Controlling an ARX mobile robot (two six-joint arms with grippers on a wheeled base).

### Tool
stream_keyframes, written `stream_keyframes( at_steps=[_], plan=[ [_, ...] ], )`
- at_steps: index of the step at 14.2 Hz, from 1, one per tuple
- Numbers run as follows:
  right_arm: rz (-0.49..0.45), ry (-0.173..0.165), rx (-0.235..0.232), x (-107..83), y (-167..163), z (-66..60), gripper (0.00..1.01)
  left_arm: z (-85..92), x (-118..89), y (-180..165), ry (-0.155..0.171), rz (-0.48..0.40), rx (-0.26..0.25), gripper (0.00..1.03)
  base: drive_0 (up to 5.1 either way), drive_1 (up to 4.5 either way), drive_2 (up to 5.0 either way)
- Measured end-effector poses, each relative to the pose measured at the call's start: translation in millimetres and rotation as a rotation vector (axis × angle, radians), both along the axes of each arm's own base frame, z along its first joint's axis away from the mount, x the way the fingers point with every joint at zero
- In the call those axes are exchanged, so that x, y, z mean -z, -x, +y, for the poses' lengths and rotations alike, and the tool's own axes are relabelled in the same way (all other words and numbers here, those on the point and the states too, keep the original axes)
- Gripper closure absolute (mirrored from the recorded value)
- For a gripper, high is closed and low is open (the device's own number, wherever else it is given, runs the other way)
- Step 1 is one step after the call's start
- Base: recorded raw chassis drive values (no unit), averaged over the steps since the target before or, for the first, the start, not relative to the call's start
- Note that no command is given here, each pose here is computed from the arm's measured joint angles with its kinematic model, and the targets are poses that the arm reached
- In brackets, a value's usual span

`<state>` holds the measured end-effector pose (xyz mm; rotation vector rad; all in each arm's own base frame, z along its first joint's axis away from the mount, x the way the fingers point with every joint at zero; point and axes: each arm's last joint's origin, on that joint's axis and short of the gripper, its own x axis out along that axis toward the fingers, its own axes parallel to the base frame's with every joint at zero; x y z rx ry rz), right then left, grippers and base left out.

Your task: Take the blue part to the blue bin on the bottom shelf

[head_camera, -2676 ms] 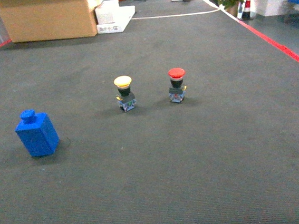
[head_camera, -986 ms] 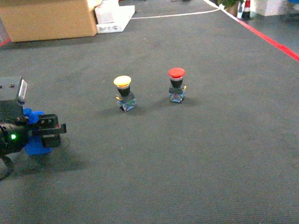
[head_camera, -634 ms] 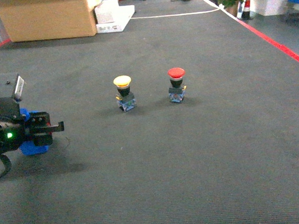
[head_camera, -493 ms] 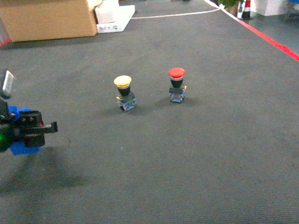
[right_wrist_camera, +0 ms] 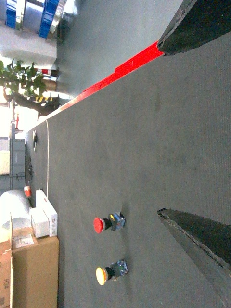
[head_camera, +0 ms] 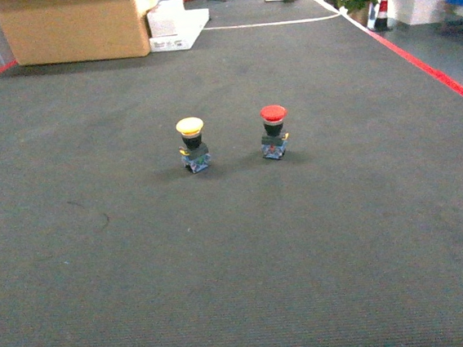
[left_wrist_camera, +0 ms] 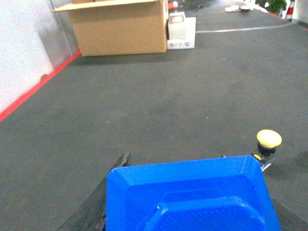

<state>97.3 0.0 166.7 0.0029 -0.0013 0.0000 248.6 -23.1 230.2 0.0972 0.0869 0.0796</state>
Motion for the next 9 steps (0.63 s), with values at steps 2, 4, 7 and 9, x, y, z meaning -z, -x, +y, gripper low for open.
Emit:
stream_keyframes(
  at_steps=[2, 4, 7, 9],
  plan=[
    [0.0, 0.0, 0.0, 0.0, 0.0, 0.0, 0.03, -0.7, -5.3, 15.6, 0.003, -0.01, -0.01, 0.58, 0.0, 0.0, 0.0],
    [0.0, 0.0, 0.0, 0.0, 0.0, 0.0, 0.03, -1.6, -26.0, 89.7, 0.076, -0.062, -0.097, 0.58, 0.0, 0.0, 0.0],
    [0.0, 0.0, 0.0, 0.0, 0.0, 0.0, 0.03, -2.2, -33.4, 134.0, 0.131, -0.092, -0.094, 0.58, 0.0, 0.0, 0.0],
    [0.0, 0.0, 0.0, 0.0, 0.0, 0.0, 0.03, -2.1, -32.8, 133.5, 0.129, -0.088, -0.102, 0.58, 0.0, 0.0, 0.0]
  ],
)
